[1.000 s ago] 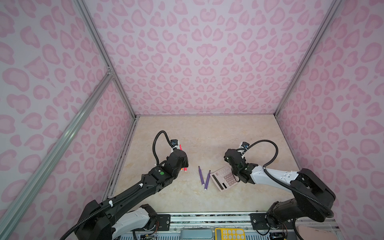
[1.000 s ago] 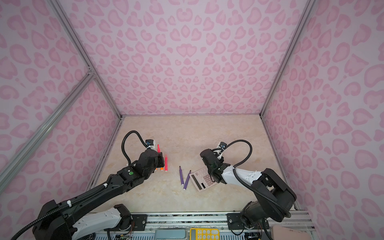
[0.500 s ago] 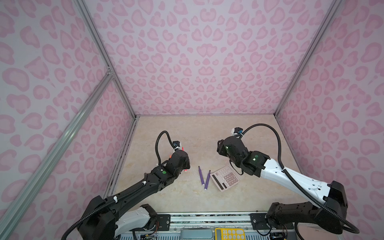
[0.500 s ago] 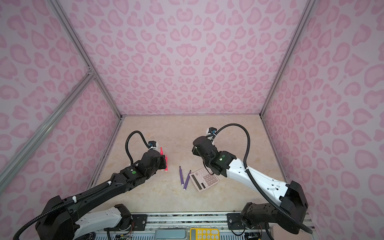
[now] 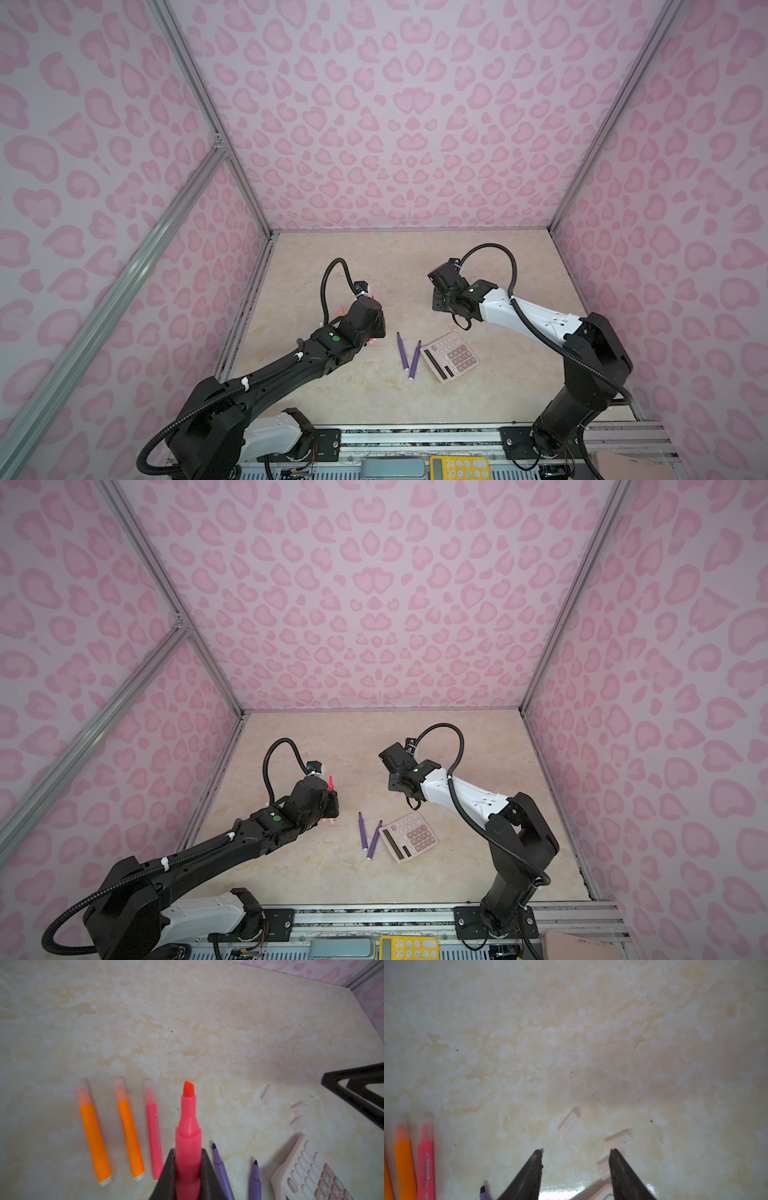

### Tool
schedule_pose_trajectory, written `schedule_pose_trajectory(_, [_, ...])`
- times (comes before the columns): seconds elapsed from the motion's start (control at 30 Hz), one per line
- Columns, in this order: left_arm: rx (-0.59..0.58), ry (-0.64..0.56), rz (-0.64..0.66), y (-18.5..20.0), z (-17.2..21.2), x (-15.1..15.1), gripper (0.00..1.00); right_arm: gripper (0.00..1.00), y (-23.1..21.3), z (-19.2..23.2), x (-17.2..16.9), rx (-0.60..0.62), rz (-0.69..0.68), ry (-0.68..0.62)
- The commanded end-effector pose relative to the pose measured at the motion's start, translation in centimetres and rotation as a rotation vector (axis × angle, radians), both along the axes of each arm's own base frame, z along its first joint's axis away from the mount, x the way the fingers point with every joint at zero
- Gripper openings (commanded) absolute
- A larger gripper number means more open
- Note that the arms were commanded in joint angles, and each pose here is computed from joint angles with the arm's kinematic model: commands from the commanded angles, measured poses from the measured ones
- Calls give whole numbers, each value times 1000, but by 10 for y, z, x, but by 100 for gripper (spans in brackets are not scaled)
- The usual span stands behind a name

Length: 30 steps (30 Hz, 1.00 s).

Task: Insert the pens into the pen caps
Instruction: 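Move the right gripper to the translucent caps and grasp one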

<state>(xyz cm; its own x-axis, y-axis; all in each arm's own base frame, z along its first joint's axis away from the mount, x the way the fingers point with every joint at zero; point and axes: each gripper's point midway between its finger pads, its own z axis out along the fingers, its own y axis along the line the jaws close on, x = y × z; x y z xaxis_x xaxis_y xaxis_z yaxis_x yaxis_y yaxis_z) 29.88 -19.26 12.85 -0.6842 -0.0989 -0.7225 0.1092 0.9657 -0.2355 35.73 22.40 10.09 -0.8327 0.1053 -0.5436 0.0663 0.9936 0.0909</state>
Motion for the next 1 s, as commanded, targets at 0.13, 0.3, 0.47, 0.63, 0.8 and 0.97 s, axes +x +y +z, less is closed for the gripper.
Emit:
schedule_pose_trajectory(0.13, [-30,19,-83,-22,2,3,3,48,23,-45,-1,-33,69,131])
schedule_pose_trajectory(0.3, [-30,18,-117,-29,3,3,3,46,20,-54,1,-60,58,144])
schedule_pose_trajectory(0.47, [-41,25,-144,-35,3,1,3,47,15,-63,2,-67,36,156])
schedule_pose_trajectory(0.63, [-44,35,-161,-39,1,0,3,49,8,-74,7,-89,15,167])
schedule_pose_trajectory(0.8, [-47,48,-174,-42,-2,-1,3,48,9,-82,9,-55,14,196])
schedule_pose_trajectory(0.97, [-49,52,-187,-46,-3,0,3,45,15,-84,10,-39,33,210])
